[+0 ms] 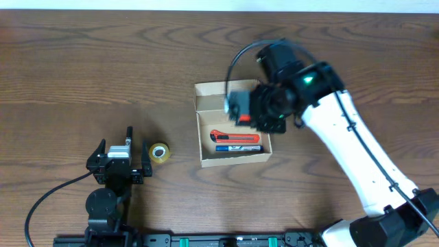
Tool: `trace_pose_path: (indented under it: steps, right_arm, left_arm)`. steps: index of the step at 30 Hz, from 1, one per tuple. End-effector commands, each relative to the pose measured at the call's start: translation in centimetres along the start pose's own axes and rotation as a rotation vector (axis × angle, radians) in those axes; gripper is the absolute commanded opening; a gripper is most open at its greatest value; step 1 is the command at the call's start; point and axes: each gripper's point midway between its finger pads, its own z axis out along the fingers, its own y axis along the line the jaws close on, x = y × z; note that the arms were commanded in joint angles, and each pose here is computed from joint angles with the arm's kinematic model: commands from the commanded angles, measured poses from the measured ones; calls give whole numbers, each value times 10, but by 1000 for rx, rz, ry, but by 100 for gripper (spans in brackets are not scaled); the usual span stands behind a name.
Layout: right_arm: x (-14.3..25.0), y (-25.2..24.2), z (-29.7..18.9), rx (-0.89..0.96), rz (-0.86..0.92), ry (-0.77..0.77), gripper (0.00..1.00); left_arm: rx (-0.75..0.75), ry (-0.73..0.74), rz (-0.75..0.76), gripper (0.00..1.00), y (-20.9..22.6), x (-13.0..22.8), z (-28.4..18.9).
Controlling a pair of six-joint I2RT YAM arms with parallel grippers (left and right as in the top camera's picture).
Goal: Pack container
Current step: 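Lift the stapler, carry it into the box and release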
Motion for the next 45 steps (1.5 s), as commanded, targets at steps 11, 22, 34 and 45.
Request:
trace_pose_path:
  steps: [11,22,34,45]
  right_arm:
    - [8,18,54,-75,-119,49,1]
    - [29,27,147,-206,-87,86,1]
    - [-1,-6,124,-67,46,-5,69]
    - [-48,-47,-35,268,428,-299,95]
  left_arm:
    - [-18,41,-6,95,2,18,3]
    - [-18,41,-6,95,2,18,3]
    - [-18,41,-6,95,2,18,3]
    - [-18,41,-6,95,2,18,3]
